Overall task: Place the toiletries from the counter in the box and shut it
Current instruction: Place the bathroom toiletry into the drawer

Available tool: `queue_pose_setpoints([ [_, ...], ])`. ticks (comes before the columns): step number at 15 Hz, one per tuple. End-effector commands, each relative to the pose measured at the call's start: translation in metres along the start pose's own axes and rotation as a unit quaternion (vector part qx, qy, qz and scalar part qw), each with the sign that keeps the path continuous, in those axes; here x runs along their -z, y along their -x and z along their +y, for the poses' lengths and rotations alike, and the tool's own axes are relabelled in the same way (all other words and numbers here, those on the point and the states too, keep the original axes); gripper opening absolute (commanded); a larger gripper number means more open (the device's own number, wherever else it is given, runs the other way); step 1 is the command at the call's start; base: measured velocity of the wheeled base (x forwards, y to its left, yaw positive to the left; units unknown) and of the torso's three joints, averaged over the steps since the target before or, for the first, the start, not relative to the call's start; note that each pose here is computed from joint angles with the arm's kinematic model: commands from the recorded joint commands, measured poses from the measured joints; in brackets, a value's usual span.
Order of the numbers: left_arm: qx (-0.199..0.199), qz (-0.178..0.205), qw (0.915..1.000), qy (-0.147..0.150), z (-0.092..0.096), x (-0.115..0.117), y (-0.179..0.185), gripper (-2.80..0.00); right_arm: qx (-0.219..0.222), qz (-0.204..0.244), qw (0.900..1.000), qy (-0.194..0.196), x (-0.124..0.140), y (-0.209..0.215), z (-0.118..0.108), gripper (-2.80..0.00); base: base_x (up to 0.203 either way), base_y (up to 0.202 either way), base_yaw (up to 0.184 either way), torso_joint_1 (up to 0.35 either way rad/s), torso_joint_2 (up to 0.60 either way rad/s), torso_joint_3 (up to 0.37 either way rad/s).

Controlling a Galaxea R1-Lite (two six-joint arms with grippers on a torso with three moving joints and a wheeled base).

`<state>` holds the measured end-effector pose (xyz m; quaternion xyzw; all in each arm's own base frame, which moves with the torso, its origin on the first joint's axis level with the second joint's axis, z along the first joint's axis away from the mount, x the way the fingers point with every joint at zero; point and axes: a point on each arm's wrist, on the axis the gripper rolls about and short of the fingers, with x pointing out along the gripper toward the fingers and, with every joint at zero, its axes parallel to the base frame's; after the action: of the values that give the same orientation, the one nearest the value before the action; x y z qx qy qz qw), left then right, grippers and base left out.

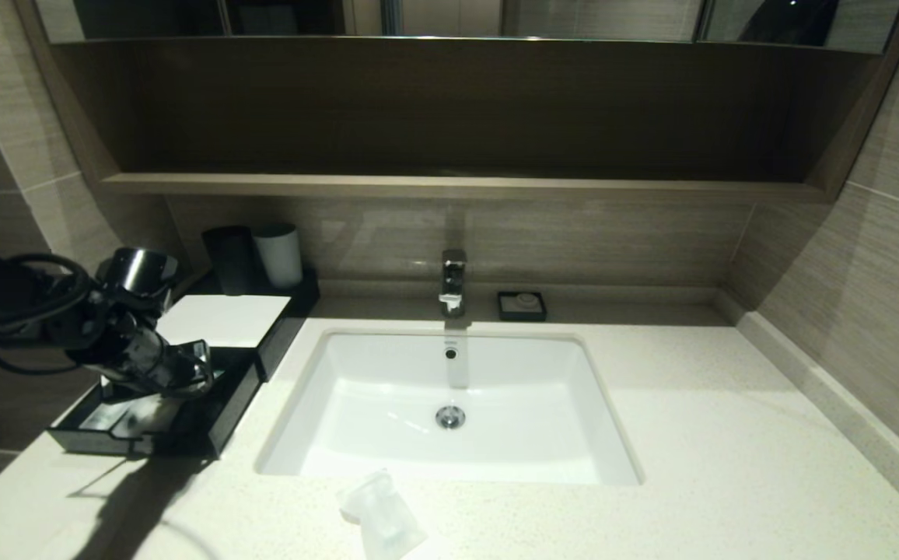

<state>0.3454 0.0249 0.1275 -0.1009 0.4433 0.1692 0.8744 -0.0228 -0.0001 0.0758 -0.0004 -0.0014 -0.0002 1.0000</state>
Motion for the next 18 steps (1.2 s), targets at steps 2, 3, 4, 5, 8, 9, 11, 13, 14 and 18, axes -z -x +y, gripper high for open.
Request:
queue_pose_setpoints([
  [2, -0.004, 0.008, 1.0, -0.001, -0.001, 0.0, -0.008, -2.8, 0.0, 0.001, 1.0, 0.0, 0.0, 0.0, 0.0, -2.8, 0.0, 0.0, 0.0, 0.0, 0.0, 0.0],
  [3, -0.004, 0.009, 0.9999, -0.002, -0.001, 0.0, -0.009, -2.8, 0.0, 0.0, 1.0, 0.0, 0.0, 0.0, 0.0, -2.8, 0.0, 0.0, 0.0, 0.0, 0.0, 0.0],
  [4, -0.005, 0.012, 0.9999, -0.003, -0.002, 0.0, -0.011, -2.8, 0.0, 0.001, 1.0, 0.0, 0.0, 0.0, 0.0, -2.8, 0.0, 0.0, 0.0, 0.0, 0.0, 0.0],
  [5, -0.007, 0.015, 0.9999, -0.004, -0.002, 0.0, -0.014, -2.8, 0.0, 0.001, 1.0, 0.0, 0.0, 0.0, 0.0, -2.8, 0.0, 0.0, 0.0, 0.0, 0.0, 0.0],
  [8, -0.01, 0.025, 0.9996, -0.008, -0.003, -0.001, -0.019, -2.8, 0.0, 0.001, 1.0, 0.0, 0.0, 0.0, 0.0, -2.8, 0.0, 0.0, 0.0, 0.0, 0.0, 0.0],
  [9, -0.01, 0.025, 0.9996, -0.009, -0.003, -0.001, -0.019, -2.8, 0.0, 0.001, 1.0, 0.0, 0.0, 0.0, 0.0, -2.8, 0.0, 0.0, 0.0, 0.0, 0.0, 0.0],
  [11, -0.011, 0.026, 0.9996, -0.01, -0.004, -0.002, -0.022, -2.8, 0.0, 0.001, 1.0, 0.0, 0.0, 0.0, 0.0, -2.8, 0.0, 0.0, 0.0, 0.0, 0.0, 0.0],
  [13, -0.011, 0.026, 0.9996, -0.01, -0.005, -0.004, -0.024, -2.8, 0.0, 0.001, 1.0, 0.0, 0.0, 0.0, 0.0, -2.8, 0.0, 0.0, 0.0, 0.0, 0.0, 0.0],
  [14, -0.011, 0.026, 0.9995, -0.01, -0.005, -0.004, -0.026, -2.8, 0.0, 0.001, 1.0, 0.0, 0.0, 0.0, 0.0, -2.8, 0.0, 0.0, 0.0, 0.0, 0.0, 0.0],
  [18, -0.01, 0.026, 0.9996, -0.01, -0.006, -0.006, -0.03, -2.8, 0.0, 0.001, 1.0, 0.0, 0.0, 0.0, 0.0, -2.8, 0.0, 0.0, 0.0, 0.0, 0.0, 0.0],
])
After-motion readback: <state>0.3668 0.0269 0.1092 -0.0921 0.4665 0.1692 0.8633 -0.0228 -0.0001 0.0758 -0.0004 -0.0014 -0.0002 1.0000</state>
